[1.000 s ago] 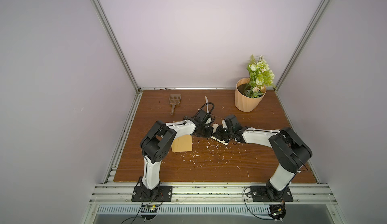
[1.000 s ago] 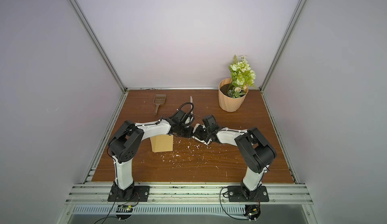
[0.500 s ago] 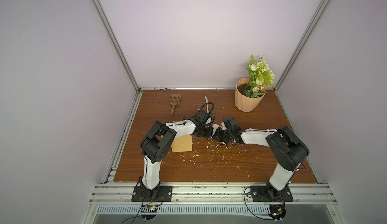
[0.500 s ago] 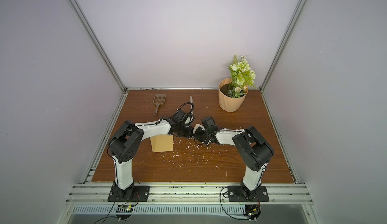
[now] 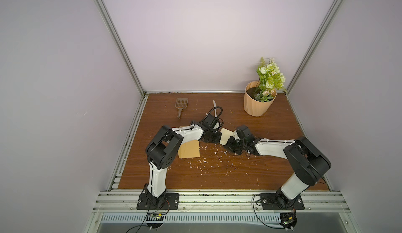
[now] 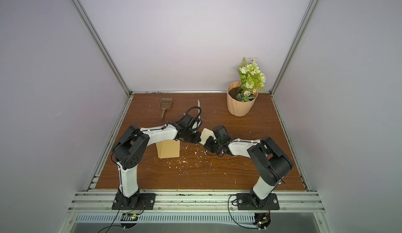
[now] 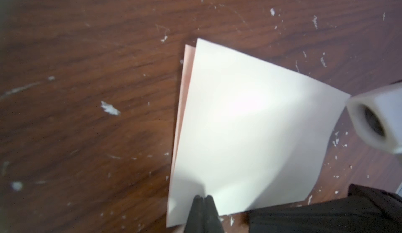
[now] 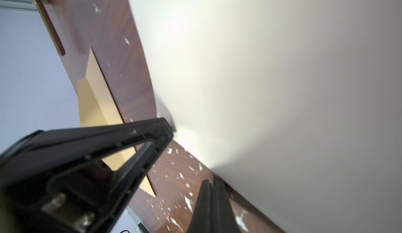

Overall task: Fold the letter paper in half and place it into the envelope
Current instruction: Fold the letter paper at the center of the board.

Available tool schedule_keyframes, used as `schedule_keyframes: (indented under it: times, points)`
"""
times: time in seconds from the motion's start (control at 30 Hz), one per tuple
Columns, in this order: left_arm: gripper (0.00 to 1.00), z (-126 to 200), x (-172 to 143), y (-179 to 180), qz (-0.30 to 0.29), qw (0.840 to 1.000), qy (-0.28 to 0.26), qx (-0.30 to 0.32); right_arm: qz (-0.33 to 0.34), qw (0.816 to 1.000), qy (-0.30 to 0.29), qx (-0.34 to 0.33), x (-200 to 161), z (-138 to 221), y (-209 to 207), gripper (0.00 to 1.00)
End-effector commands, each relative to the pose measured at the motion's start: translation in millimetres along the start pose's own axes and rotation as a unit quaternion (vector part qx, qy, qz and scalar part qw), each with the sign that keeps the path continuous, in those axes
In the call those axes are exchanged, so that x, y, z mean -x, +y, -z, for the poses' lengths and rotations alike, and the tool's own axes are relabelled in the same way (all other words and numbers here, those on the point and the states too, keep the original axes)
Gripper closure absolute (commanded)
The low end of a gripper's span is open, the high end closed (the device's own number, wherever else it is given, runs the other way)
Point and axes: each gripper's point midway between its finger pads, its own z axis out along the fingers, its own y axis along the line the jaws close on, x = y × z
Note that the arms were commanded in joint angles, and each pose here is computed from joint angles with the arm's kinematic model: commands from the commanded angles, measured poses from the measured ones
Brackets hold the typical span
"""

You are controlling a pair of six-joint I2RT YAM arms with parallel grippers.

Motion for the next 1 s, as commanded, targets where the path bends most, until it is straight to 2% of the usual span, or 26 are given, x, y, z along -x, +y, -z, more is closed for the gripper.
schedule_keyframes:
  times: [0.0,0.27,0.6,0.97]
  points:
    - [1.0,-9,-40,39,0.024,0.995,0.07,0.069,-0.02,0.998,-0.001,-0.058,-11,7,-35,1.0]
    - [1.0,-9,-45,42,0.018,0.994,0.076,0.073,-0.019,0.998,-0.013,-0.057,-9,15,-38,1.0]
    - [1.0,-9,-46,44,0.018,0.994,0.077,0.077,0.047,0.999,-0.015,0.002,20,8,39,1.0]
    - [1.0,-10,-47,45,0.024,0.994,0.076,0.079,0.024,0.999,0.006,-0.023,10,-12,13,1.0]
